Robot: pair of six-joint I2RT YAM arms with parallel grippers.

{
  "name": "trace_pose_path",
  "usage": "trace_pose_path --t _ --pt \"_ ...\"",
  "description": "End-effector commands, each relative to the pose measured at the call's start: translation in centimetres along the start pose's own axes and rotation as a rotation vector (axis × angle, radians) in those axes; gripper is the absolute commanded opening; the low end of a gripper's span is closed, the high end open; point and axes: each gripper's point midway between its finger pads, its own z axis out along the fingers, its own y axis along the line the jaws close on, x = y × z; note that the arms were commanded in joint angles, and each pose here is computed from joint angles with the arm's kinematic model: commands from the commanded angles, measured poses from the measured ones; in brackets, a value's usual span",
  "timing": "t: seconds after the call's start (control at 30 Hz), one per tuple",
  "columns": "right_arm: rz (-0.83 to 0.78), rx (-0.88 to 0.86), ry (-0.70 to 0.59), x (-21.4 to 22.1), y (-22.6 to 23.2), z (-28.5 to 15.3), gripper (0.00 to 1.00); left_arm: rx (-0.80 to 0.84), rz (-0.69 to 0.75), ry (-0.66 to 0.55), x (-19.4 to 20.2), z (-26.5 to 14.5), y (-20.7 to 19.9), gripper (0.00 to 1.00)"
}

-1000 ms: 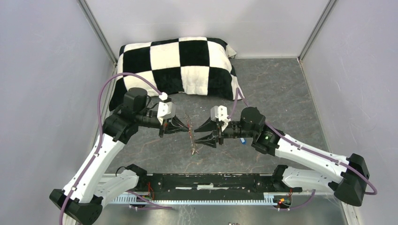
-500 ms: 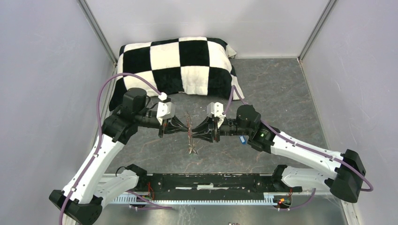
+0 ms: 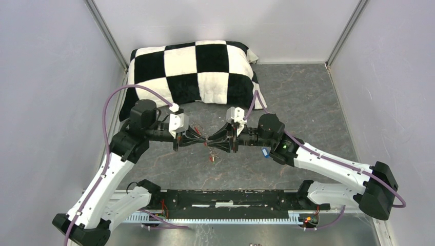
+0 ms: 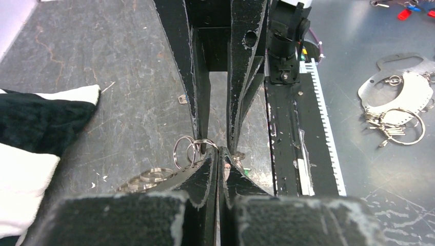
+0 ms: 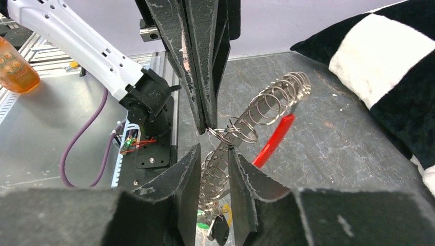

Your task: Put the keys on the keyring

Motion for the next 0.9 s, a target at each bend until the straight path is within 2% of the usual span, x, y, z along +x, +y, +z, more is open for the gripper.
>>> trace_pose_path --t 0.0,0.33,0.57,0.7,0.87 --pt "-0.057 -0.032 -0.155 -5.0 0.9 0.4 0.34 -0.052 -0.004 -0.01 -0.1 0.2 1.2 0.02" --pt "-0.094 -0.043 -0.154 -5.1 1.3 0.3 0.33 -0.063 -0.02 -0.005 0.0 0.2 1.3 0.02" --pt "-0.234 0.019 -0.034 -3.5 0.3 -1.2 0.45 -0.076 -0.02 -0.006 -0.1 0.0 1.3 0.02" --pt "-0.268 0.02 0.054 -2.6 0.1 -1.8 0.45 -0.073 -0.027 -0.012 -0.3 0.0 1.1 0.02" --pt "-0.279 0.02 0.03 -3.4 0.3 -1.9 0.44 -0.059 -0.032 -0.018 -0.5 0.0 0.8 0.02"
